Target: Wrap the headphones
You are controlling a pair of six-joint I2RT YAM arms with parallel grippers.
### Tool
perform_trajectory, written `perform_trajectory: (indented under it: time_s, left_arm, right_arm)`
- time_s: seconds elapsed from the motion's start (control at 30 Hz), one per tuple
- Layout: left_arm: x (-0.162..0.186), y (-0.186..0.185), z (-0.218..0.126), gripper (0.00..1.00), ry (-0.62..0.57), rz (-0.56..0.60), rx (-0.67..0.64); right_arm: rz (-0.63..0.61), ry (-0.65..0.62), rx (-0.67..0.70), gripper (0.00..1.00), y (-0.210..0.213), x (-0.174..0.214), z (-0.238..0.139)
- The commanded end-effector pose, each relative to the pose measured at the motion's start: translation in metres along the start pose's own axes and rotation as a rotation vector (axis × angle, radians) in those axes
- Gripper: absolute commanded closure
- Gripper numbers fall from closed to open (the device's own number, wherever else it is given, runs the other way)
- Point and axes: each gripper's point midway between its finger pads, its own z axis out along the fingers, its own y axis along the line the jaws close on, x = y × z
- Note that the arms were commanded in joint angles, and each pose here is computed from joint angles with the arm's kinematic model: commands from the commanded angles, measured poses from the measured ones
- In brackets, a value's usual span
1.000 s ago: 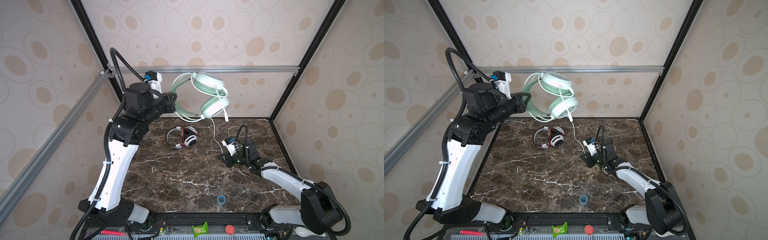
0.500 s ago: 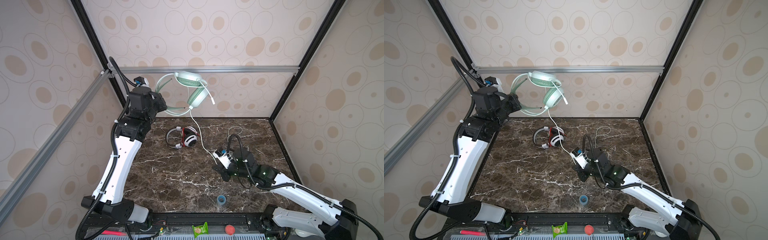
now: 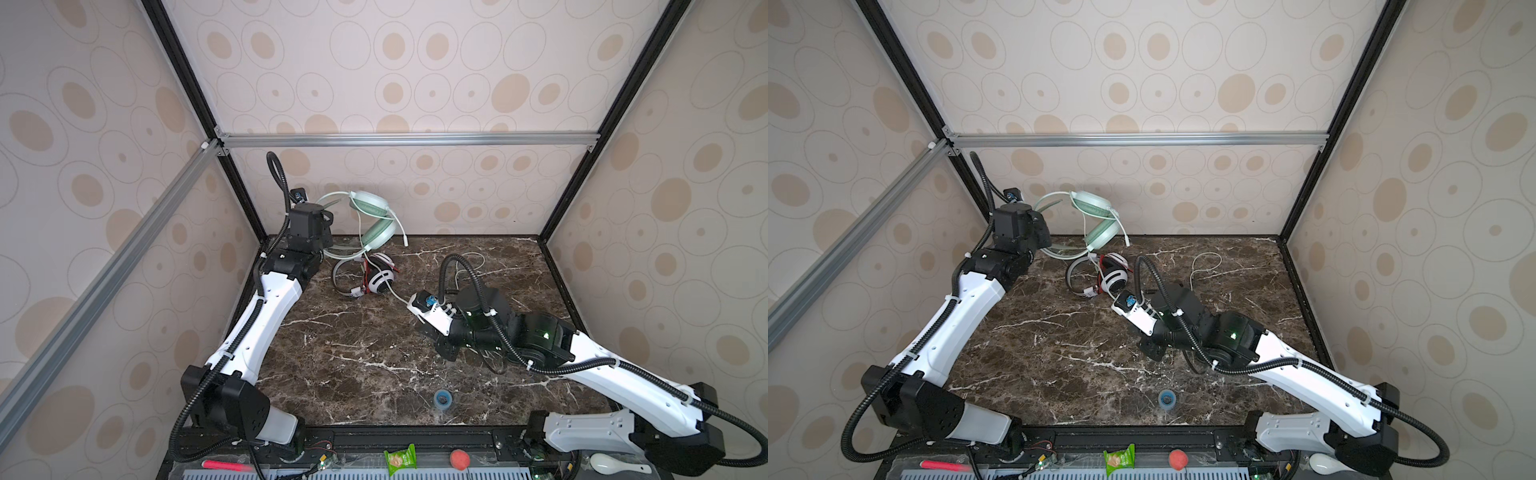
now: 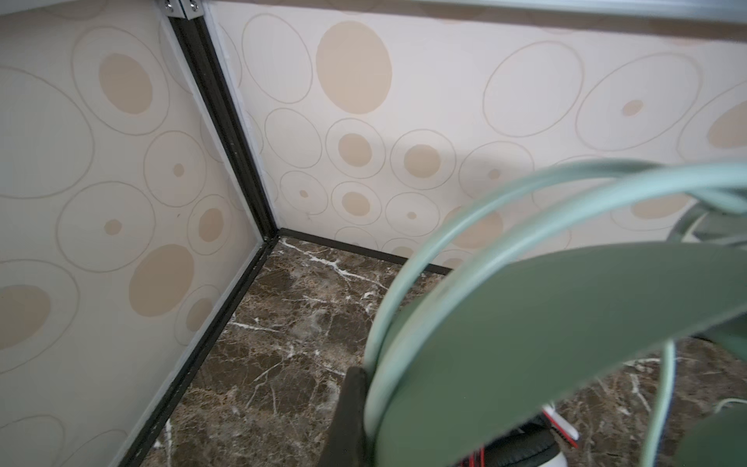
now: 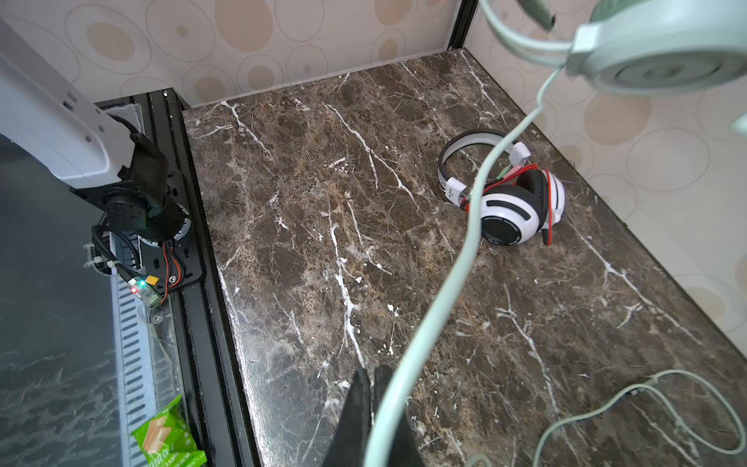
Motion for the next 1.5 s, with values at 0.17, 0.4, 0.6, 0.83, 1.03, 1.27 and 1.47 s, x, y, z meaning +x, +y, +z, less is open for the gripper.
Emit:
perform_trajectory:
  time_s: [0.17, 0.4, 0.6, 0.83, 1.03, 1.27, 1.47]
  left_arm:
    - [-0.018, -0.015, -0.040, 1.00, -0.121, 0.160, 0.013]
    - [0.042, -0.041, -0.068, 1.00, 0.022, 0.380, 0.217]
    - [0.076, -0.044, -0.099, 1.00, 0.085, 0.501, 0.348]
    - [0.105, -0.056, -0.129, 1.00, 0.134, 0.564, 0.546]
    - [0.112, -0.059, -0.145, 1.00, 0.138, 0.554, 0.634]
    - [0.097, -0.071, -0.167, 1.00, 0.094, 0.488, 0.744]
    - [0.047, -0.076, -0.201, 1.00, -0.008, 0.415, 0.822]
  right_arm:
    - [-0.178, 0.110, -0.013, 1.00, -0.002, -0.013, -0.011]
    - [-0.255, 0.154, 0.084, 1.00, -0.026, -0.025, -0.003]
    - [-0.225, 0.145, 0.103, 1.00, -0.050, -0.047, 0.006]
    - [-0.114, 0.187, 0.152, 1.00, -0.093, -0.060, 0.023]
    - [0.049, 0.195, 0.195, 1.00, -0.135, -0.058, 0.028]
    - [0.204, 0.204, 0.176, 1.00, -0.161, -0.040, 0.041]
    - [0.279, 0.111, 0.092, 0.99, -0.161, -0.046, 0.046]
